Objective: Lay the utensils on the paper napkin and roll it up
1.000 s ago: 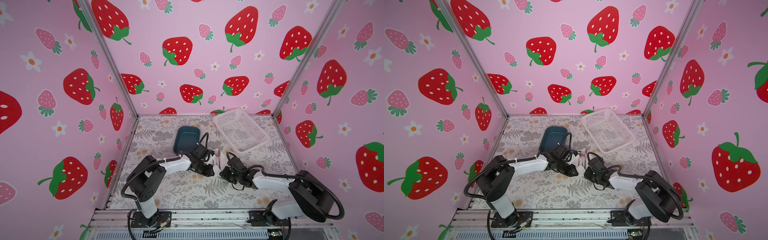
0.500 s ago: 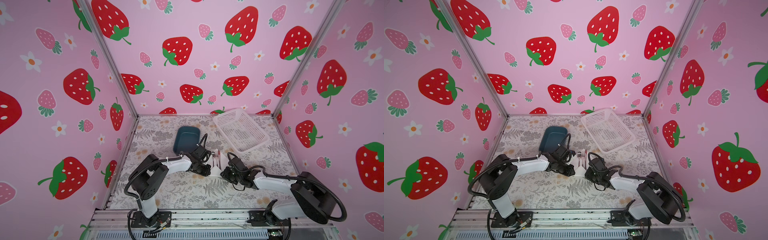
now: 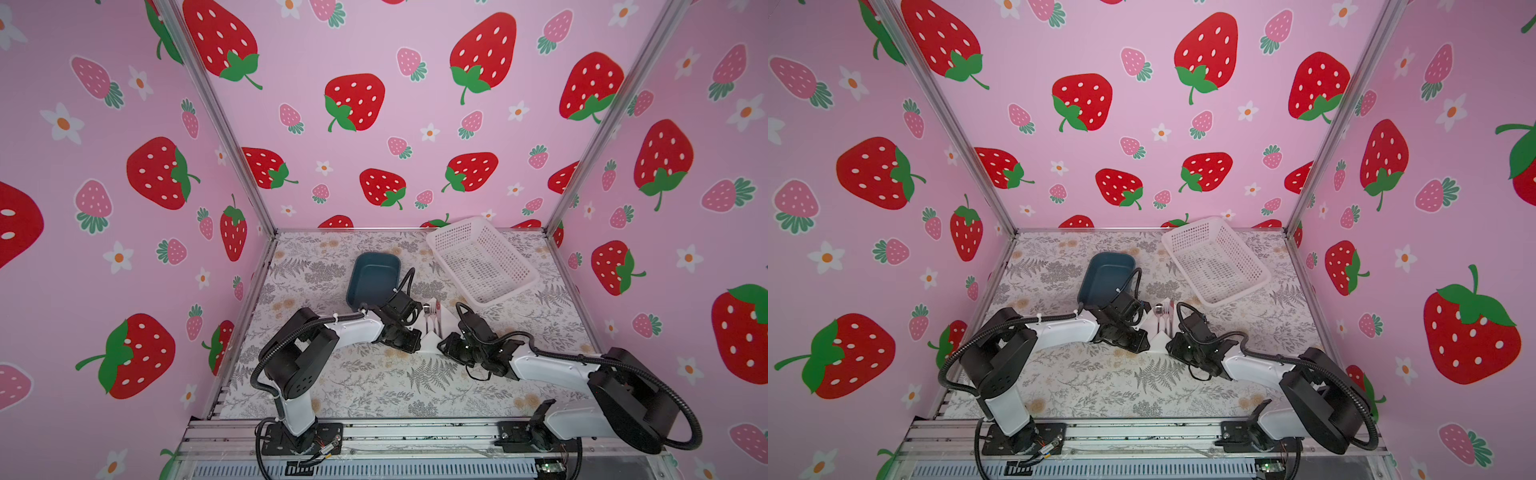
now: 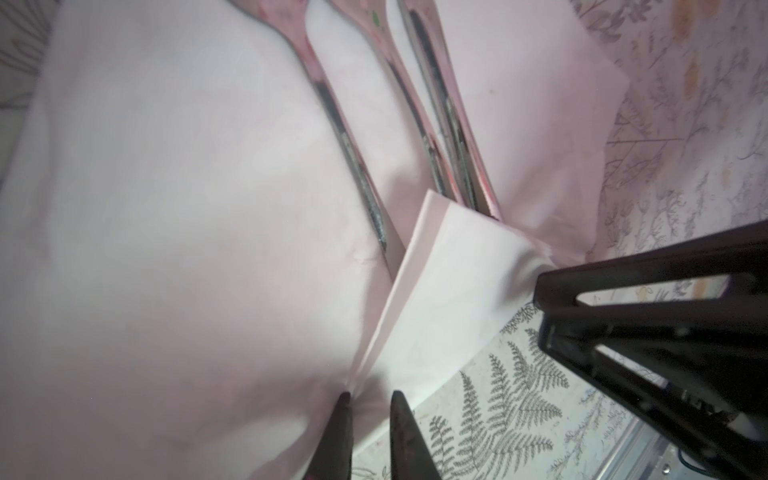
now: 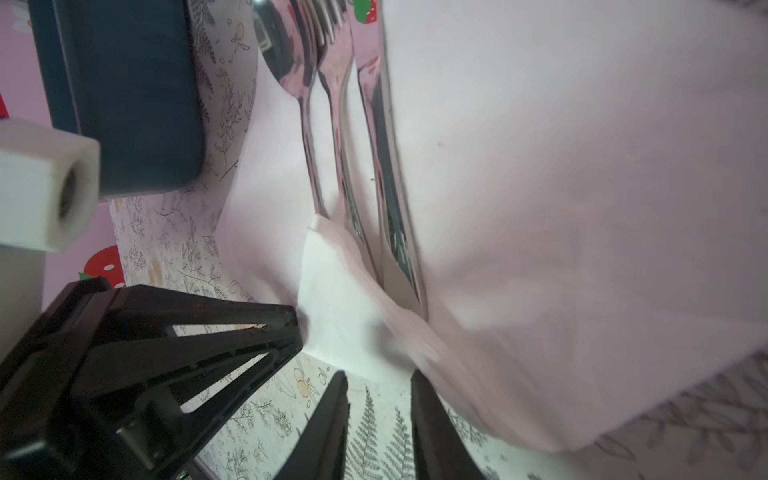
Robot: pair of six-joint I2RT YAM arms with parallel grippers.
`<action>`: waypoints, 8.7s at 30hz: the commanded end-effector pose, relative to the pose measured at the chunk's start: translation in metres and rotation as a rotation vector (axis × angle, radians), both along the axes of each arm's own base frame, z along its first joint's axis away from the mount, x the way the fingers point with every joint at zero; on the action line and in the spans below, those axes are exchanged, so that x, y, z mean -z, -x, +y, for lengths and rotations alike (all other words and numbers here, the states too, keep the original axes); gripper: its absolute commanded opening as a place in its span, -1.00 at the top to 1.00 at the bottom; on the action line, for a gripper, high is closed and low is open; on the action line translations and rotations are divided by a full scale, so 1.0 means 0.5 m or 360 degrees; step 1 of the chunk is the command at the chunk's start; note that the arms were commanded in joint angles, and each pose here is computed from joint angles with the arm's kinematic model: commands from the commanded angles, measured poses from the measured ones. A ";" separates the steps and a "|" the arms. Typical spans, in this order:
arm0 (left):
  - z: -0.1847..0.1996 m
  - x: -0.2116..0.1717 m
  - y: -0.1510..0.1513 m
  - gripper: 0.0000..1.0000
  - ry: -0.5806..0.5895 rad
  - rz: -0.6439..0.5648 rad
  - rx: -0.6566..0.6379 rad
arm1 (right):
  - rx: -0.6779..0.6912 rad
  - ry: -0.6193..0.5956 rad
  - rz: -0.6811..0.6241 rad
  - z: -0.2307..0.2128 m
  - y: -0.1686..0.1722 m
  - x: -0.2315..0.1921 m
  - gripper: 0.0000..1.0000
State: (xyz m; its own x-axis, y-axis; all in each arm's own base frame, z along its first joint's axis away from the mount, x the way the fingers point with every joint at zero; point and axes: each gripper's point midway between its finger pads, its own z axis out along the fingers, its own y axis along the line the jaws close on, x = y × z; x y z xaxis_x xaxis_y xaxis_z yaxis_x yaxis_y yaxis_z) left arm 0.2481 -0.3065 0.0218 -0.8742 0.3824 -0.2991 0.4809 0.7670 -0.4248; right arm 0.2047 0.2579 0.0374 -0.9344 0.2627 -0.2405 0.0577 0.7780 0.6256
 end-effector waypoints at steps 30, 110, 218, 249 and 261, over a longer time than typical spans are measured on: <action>-0.028 -0.052 0.017 0.60 0.0160 0.0130 -0.0201 | 0.0127 0.0187 0.0178 -0.049 0.021 0.066 0.53; -0.088 -0.154 0.012 0.69 0.0342 0.0126 -0.0140 | 0.0055 0.0200 0.0130 -0.065 0.006 0.050 0.59; -0.156 -0.002 0.009 1.00 0.0072 0.0307 -0.0164 | 0.0174 -0.0200 -0.0015 -0.122 -0.055 0.024 0.03; -0.157 0.000 0.010 1.00 0.0078 0.0314 -0.0162 | 0.0511 -0.0480 -0.0089 -0.122 -0.093 -0.020 0.00; -0.158 -0.005 0.010 1.00 0.0087 0.0309 -0.0159 | 0.0353 -0.0367 -0.0301 -0.117 -0.136 -0.062 0.02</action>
